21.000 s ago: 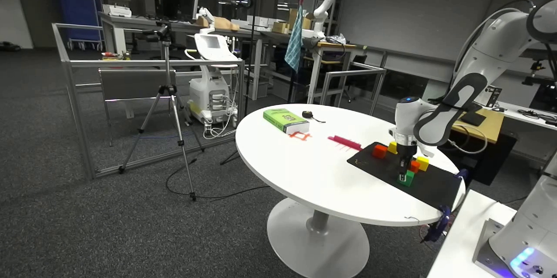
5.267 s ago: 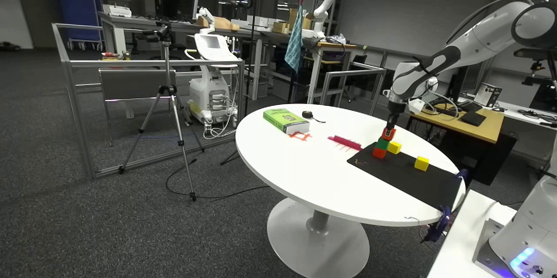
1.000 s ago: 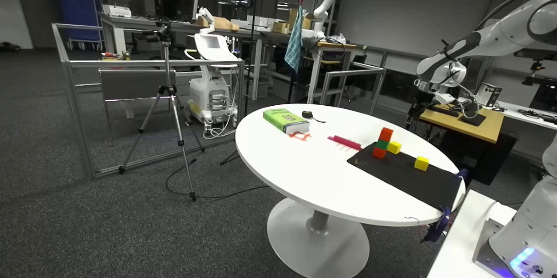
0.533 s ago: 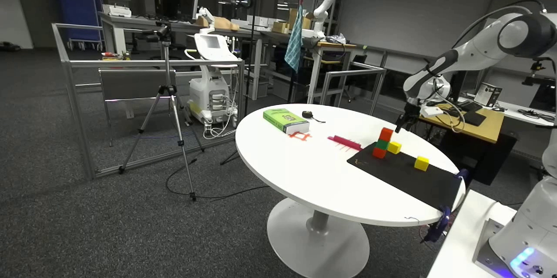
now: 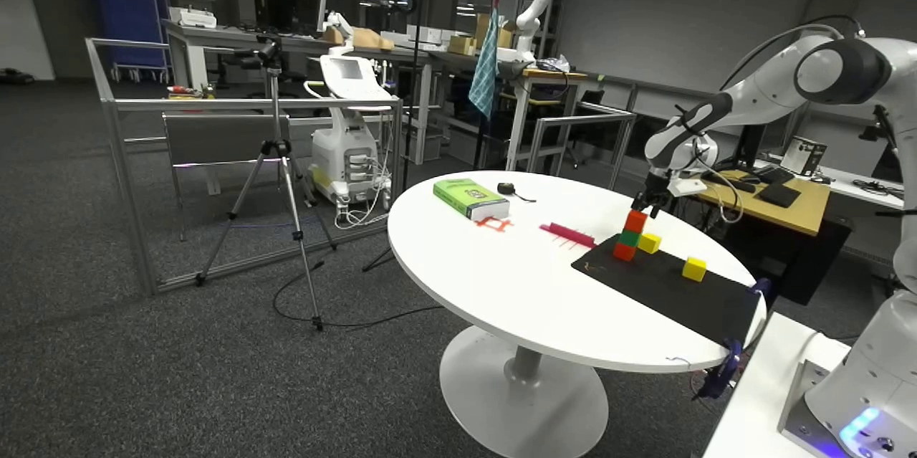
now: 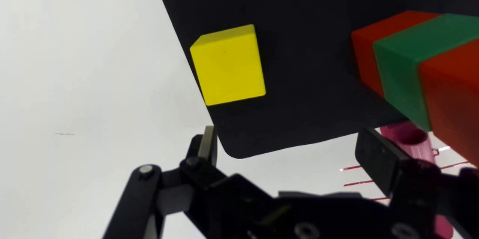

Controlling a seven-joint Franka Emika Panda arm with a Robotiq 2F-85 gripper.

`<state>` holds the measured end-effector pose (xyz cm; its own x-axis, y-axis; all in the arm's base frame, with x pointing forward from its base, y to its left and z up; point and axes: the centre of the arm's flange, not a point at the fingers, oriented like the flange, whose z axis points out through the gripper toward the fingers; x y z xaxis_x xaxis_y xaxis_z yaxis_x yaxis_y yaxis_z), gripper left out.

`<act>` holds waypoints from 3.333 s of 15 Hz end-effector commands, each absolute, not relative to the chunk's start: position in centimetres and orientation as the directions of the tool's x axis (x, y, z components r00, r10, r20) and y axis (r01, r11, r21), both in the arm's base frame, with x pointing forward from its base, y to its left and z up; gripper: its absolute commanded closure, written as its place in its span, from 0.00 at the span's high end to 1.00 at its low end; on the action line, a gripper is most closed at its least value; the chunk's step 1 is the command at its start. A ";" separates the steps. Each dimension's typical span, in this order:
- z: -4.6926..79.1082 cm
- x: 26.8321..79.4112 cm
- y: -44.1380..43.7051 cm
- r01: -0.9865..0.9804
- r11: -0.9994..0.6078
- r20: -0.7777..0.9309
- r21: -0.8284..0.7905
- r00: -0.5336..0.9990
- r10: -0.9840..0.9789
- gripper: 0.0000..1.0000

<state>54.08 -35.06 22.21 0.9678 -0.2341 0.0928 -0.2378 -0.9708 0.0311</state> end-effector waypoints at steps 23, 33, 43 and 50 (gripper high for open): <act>20.0 52.4 -38.2 -0.045 -0.999 -0.074 -0.019 0.996 -0.043 1.00; 18.6 53.0 -37.8 -0.086 -0.996 0.011 0.030 0.996 -0.086 1.00; 16.7 52.7 -37.8 -0.076 -0.996 -0.019 0.044 0.997 -0.077 1.00; 16.5 52.5 -37.8 -0.061 -0.996 -0.032 0.060 0.998 -0.063 0.60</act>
